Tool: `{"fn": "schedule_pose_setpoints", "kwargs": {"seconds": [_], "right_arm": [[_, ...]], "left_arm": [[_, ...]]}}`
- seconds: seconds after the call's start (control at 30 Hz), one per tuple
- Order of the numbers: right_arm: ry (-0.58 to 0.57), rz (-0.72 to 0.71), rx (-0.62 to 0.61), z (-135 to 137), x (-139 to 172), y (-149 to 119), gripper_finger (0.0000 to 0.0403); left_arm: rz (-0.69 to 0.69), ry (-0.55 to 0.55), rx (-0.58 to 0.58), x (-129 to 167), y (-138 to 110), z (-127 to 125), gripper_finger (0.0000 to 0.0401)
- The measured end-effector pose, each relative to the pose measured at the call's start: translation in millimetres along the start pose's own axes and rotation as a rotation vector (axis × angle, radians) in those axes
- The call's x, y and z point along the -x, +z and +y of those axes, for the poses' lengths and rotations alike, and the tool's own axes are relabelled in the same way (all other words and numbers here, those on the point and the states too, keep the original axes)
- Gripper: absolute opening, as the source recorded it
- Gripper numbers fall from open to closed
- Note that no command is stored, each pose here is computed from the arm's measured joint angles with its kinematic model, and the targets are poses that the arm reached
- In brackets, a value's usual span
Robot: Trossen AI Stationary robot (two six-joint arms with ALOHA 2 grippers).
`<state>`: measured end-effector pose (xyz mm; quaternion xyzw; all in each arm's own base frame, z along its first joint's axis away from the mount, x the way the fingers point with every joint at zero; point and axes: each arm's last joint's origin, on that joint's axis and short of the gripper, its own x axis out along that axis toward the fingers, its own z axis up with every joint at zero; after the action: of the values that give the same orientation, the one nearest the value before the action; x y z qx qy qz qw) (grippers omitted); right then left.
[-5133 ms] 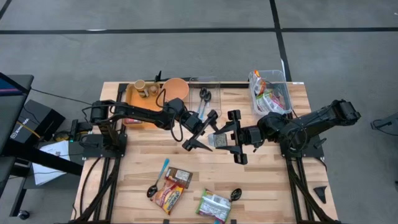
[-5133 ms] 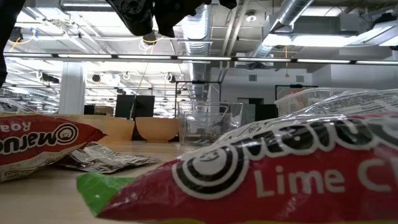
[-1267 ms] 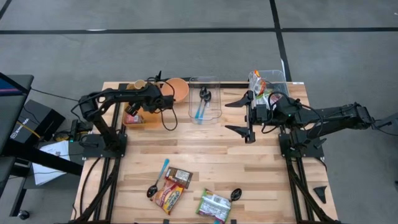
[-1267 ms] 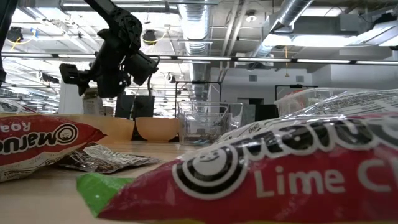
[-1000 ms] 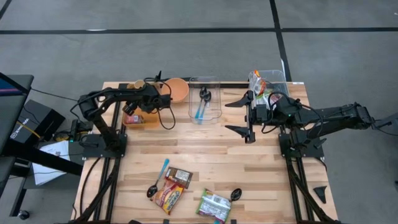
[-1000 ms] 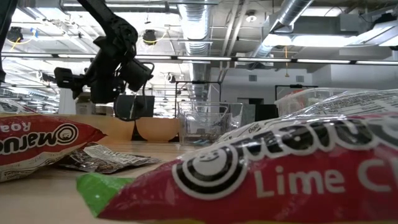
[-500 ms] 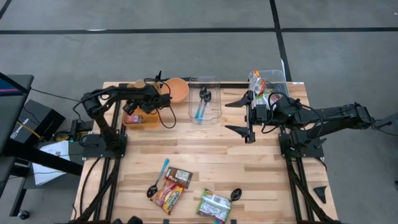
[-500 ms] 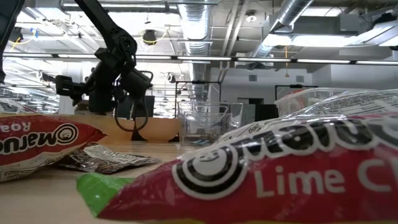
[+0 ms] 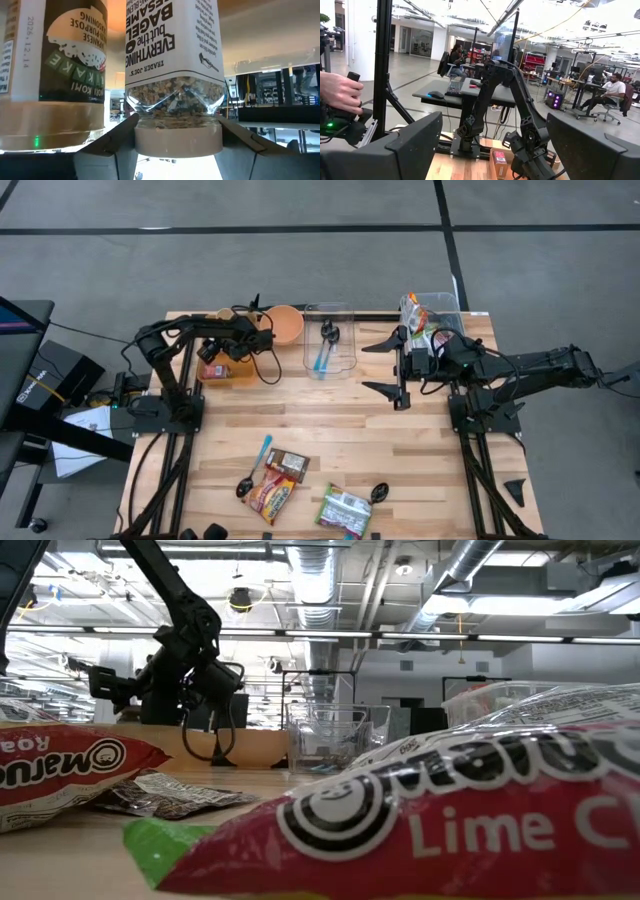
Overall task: Pick & Place Food Item
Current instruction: Put the white seasoning bottle into the orange bin
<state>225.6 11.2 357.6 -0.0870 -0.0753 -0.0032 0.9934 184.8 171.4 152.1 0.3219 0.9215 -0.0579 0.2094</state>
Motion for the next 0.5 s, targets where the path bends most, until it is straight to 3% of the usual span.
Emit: {"fn": "schedule_pose_setpoints", "kwargs": {"seconds": [0.5], "right_arm": [[0.001, 0.004, 0.0, 0.1, 0.0, -0.4, 0.0353]], "left_arm": [[-0.042, -0.013, 0.032, 4.4, 3.0, -2.0, 0.0197]]}}
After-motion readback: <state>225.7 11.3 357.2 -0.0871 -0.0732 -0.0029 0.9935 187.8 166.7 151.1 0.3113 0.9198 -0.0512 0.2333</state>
